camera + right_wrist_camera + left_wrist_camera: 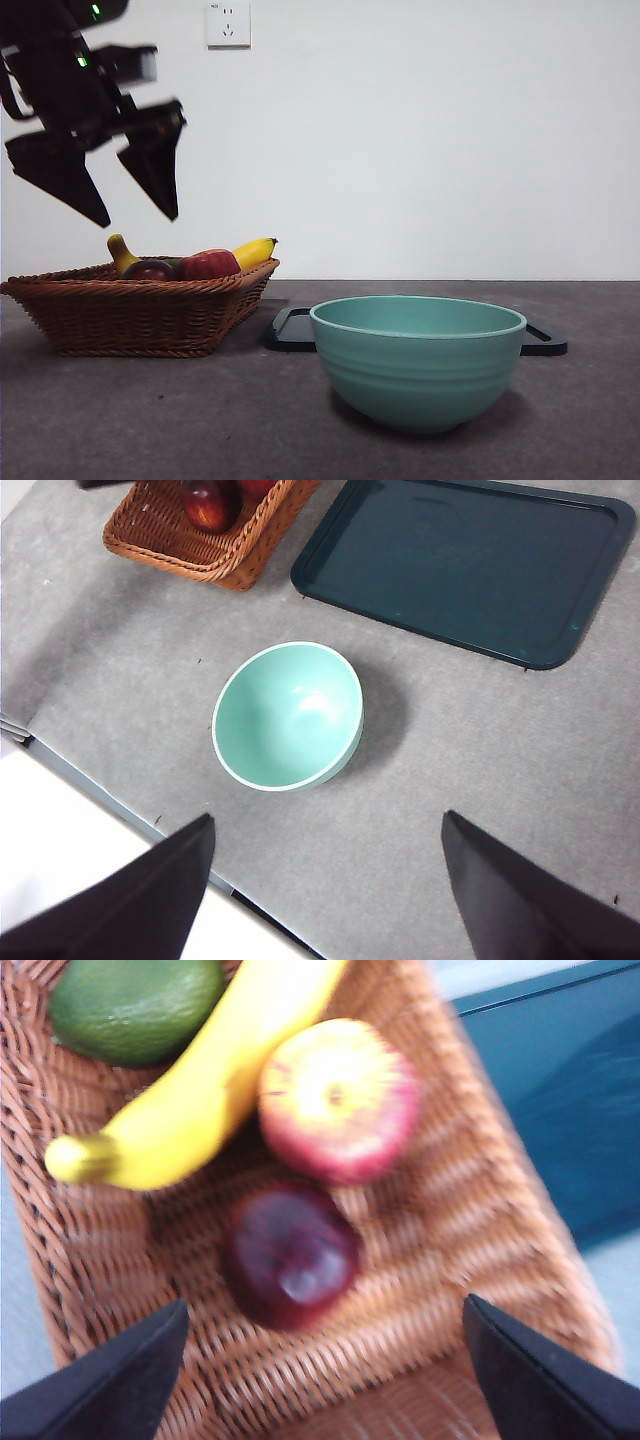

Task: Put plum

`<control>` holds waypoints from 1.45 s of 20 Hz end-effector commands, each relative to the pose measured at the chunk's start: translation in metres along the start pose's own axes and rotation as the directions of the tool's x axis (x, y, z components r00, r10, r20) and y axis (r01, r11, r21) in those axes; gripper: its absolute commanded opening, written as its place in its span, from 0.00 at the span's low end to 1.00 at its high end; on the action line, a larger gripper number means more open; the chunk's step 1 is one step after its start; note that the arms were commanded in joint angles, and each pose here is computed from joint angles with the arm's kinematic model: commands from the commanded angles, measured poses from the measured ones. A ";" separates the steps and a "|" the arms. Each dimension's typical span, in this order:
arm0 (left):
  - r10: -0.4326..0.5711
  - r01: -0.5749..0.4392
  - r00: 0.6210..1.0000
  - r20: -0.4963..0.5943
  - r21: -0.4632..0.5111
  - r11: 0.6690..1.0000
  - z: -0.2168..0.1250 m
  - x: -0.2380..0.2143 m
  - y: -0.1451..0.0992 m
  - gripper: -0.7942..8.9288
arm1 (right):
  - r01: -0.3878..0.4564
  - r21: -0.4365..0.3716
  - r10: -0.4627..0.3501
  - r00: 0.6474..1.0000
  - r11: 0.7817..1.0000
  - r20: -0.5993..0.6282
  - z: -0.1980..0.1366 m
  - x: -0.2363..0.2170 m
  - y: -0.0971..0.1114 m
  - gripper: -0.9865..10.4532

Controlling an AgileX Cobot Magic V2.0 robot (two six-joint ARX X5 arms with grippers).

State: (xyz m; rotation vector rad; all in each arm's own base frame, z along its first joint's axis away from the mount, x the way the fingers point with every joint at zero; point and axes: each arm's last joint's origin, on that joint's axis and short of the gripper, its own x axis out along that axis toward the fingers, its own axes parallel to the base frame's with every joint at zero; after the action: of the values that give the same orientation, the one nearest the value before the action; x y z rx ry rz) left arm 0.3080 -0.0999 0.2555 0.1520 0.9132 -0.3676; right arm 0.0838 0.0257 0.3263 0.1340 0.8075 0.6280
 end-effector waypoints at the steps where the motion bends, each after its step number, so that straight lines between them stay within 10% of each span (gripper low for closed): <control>1: 0.011 -0.011 1.000 -0.006 0.033 0.999 0.005 0.015 -0.001 0.52 | -0.004 -0.020 0.004 1.000 1.000 0.021 0.004 -0.004 0.002 0.40; 29: 0.030 -0.028 0.997 -0.072 0.026 0.999 -0.001 0.051 0.002 0.40 | -0.004 -0.023 0.004 1.000 1.000 0.028 0.005 -0.004 0.002 0.40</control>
State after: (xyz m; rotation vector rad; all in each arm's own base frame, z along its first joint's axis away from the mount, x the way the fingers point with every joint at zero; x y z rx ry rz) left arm 0.3337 -0.1080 0.2052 0.2144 1.0143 -0.3485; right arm 0.0844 0.0257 0.3270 0.1322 0.7984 0.6287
